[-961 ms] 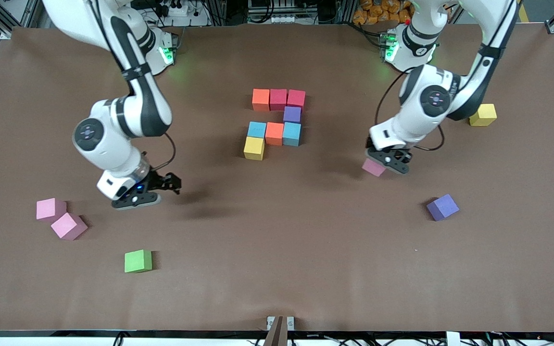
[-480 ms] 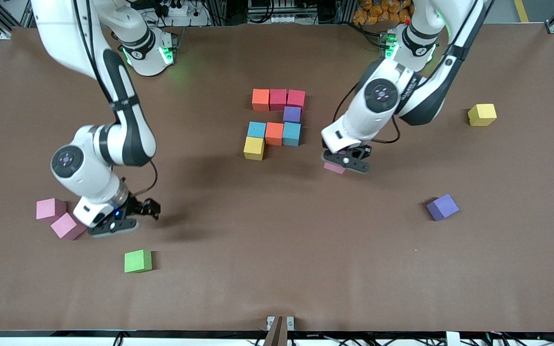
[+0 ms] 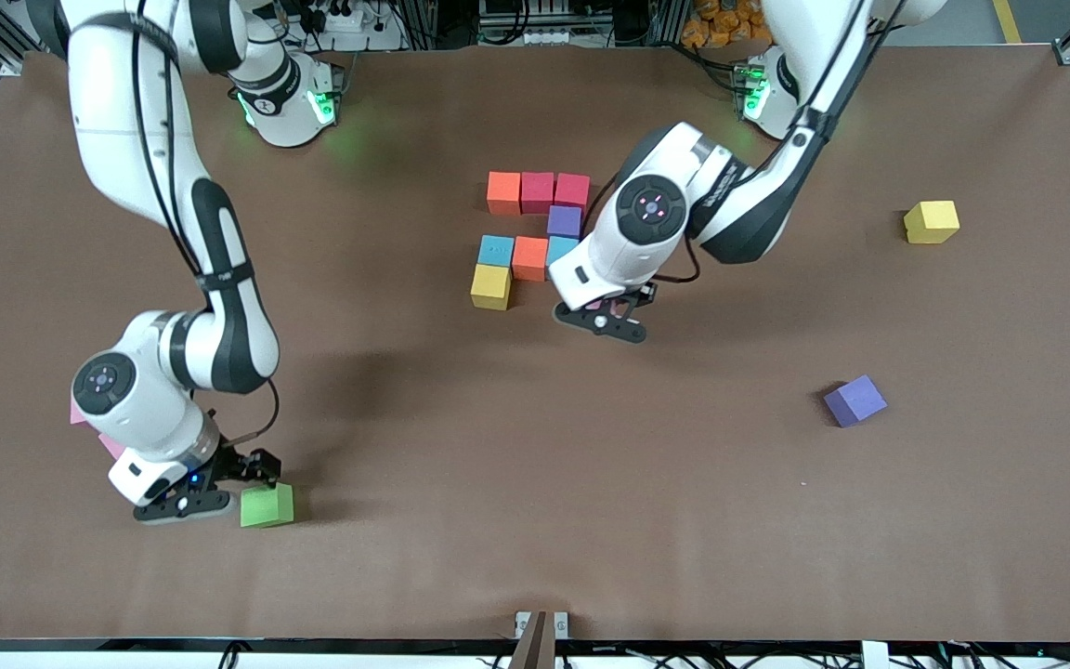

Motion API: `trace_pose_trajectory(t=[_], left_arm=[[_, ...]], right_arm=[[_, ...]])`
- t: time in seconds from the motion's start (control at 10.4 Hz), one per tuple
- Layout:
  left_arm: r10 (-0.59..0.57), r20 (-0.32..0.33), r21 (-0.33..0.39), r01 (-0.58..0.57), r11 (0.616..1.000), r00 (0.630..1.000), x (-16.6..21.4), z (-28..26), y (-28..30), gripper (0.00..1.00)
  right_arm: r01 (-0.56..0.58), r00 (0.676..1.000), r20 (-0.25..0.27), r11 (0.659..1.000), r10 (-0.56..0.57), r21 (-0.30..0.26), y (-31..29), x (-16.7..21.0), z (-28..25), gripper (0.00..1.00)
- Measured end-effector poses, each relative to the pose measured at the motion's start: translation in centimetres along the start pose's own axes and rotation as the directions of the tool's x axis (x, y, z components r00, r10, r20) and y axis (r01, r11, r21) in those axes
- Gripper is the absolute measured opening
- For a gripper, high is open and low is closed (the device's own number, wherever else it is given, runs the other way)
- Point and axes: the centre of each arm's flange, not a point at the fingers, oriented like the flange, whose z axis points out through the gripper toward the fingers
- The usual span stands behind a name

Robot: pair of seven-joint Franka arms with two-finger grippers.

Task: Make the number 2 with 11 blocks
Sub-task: 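Lower pink below yellow with the left gripper while the right gripper grasps green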

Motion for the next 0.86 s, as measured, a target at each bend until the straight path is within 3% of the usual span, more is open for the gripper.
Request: trace_pose_trajectory(t=[0.48,0.86], left_arm=[[-0.07,0.012,-0.058,0.07,0.996,0.998,2.0,2.5,4.8,0.56],[-0.128,0.032,-0.138,0.131,0.982,0.991,2.3,5.0,7.8,0.56]], right_arm=[[-0.107,0.993,-0.035,0.993,0.109,0.043,-1.4,2.2,2.9,1.0],[-0.117,0.992,-0.037,0.992,0.118,0.048,-1.7,2.5,2.7,1.0]])
